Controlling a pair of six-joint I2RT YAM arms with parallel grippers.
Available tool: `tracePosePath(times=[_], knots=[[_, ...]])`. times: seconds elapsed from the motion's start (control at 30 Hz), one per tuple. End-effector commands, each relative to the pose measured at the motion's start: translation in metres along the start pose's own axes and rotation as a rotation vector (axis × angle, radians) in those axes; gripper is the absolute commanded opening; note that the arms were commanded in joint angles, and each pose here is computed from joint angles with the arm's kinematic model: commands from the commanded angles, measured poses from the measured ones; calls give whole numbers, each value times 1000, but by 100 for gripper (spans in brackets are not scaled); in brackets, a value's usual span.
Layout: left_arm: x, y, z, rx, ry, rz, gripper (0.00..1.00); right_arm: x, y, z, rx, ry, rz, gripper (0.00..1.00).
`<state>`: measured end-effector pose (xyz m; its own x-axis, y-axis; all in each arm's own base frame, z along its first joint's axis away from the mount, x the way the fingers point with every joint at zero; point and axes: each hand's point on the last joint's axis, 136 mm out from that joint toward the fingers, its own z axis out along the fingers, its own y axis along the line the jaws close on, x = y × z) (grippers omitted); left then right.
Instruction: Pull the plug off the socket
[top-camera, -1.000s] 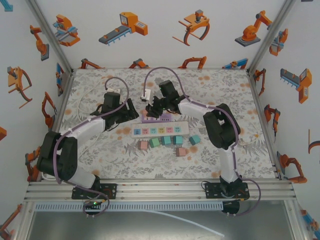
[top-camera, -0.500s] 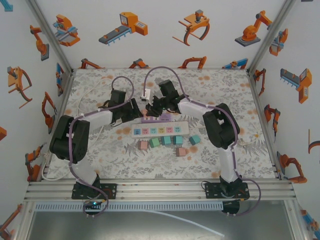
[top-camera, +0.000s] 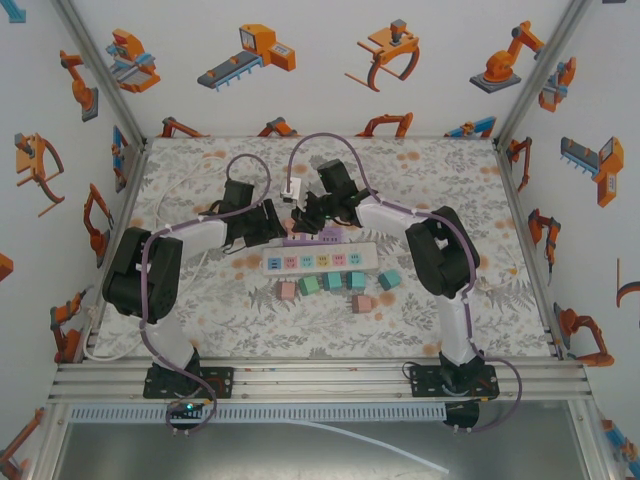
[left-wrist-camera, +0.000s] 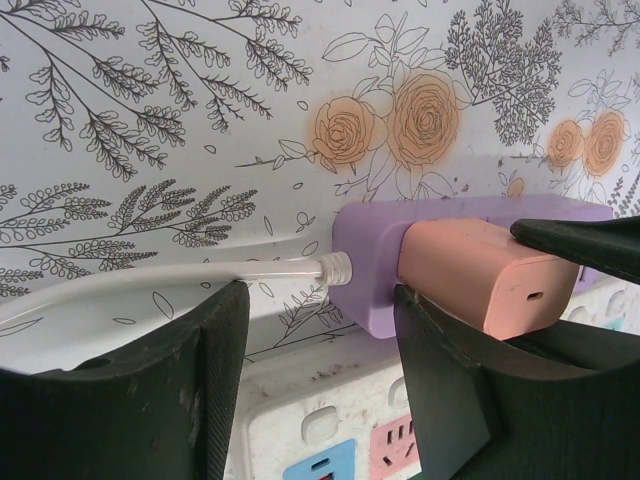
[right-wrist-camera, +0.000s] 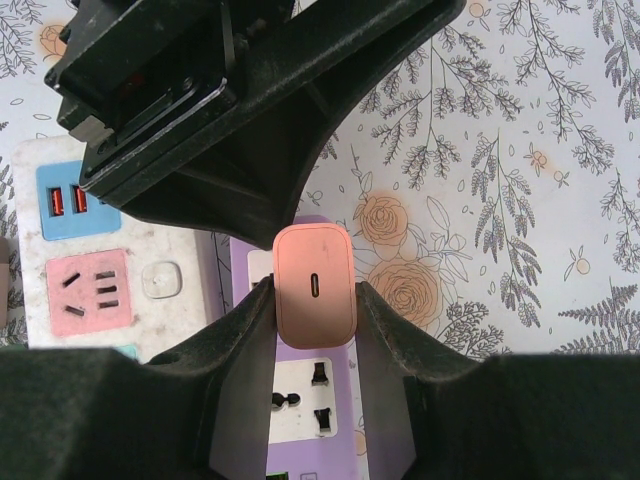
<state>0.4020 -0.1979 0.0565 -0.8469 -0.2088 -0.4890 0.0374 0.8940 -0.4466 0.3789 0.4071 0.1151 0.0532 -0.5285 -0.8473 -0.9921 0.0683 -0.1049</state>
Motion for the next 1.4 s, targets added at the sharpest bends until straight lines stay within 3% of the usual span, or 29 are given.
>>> tracePosePath(times=[0.0,0.23,0.43,0.57,0.77,1.0,1.13,1.37], knots=[[29,40,11,-175,76,42,56,-45,-3,-23,12,-97,-64,26],[30,46,10,-199,76,36,55,-66,-15,-42,59,-219,-21,22],[25,41,6,-186,58,35,55,-68,-16,-52,85,-220,-21,21],[15,23,0,-108,28,35,55,-72,-17,-62,117,-229,25,20],[-10,-13,-20,23,-38,51,55,-85,-26,-91,228,-274,258,19],[-38,-47,-60,130,-139,89,55,-71,-40,-141,469,-307,721,17],[-45,-65,-94,194,-207,158,56,-54,-32,-160,541,-277,913,17],[-35,-90,-160,268,-335,379,60,-23,-2,-184,590,-385,1179,16]])
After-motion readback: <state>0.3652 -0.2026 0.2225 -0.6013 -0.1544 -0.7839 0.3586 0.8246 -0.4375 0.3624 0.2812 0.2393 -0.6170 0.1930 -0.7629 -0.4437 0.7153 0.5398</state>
